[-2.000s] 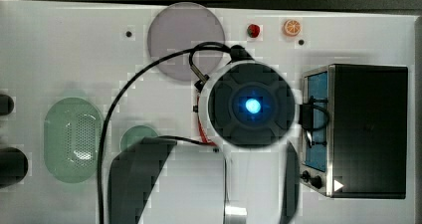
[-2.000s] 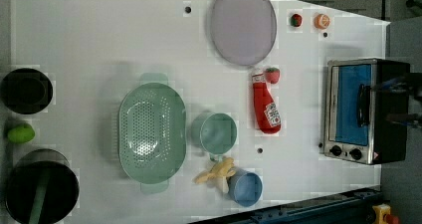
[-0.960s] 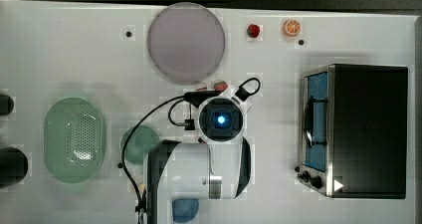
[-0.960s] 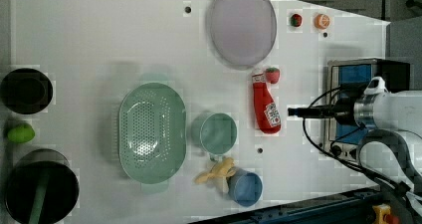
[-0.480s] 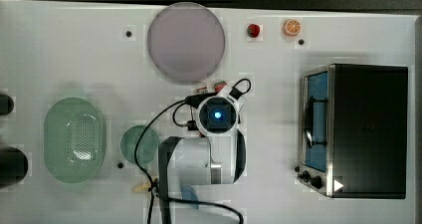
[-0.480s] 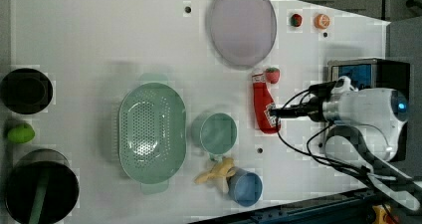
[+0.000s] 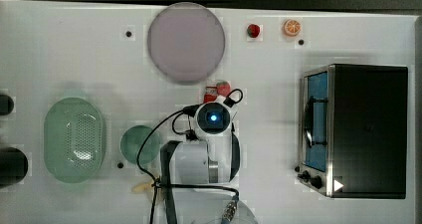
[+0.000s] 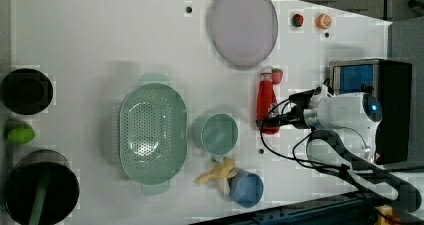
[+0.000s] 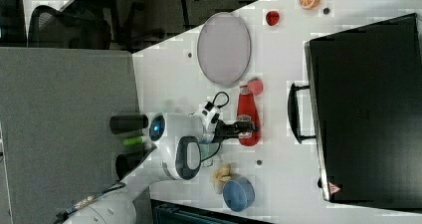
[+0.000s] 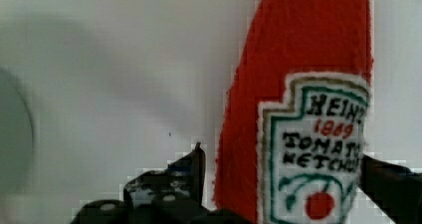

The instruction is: Pick Ketchup from the table and place it in strainer.

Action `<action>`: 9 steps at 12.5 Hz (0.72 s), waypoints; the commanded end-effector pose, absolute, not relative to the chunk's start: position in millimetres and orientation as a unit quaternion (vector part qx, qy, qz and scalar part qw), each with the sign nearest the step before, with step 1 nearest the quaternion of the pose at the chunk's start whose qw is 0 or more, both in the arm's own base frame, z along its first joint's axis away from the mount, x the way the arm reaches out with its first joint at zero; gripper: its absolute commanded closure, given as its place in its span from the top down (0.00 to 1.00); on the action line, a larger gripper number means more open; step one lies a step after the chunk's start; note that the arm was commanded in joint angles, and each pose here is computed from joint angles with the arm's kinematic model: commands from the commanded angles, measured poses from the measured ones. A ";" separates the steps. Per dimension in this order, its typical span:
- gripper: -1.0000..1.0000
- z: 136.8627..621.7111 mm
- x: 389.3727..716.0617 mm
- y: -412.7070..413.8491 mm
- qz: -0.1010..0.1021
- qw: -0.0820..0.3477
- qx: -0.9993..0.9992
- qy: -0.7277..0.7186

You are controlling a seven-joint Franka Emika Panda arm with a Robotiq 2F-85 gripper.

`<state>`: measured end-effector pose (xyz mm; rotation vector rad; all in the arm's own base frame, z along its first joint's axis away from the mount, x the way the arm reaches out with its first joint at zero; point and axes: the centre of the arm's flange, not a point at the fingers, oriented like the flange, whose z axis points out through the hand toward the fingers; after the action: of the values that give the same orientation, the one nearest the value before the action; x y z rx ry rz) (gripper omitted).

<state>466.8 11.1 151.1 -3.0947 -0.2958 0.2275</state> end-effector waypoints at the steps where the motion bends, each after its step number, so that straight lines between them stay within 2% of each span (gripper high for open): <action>1: 0.85 164.1 487.4 11.6 0.037 0.006 -0.992 -0.121; 3: 0.63 162.1 488.1 11.6 0.032 0.007 -0.992 -0.120; 5: 0.63 169.3 492.8 10.8 0.024 0.005 -0.992 -0.120; 7: 0.63 192.5 501.1 8.9 0.006 -0.001 -0.993 -0.118; 9: 0.63 228.9 503.0 8.6 0.009 -0.008 -0.994 -0.112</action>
<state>485.5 12.0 184.3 -3.1165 -0.3281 0.1509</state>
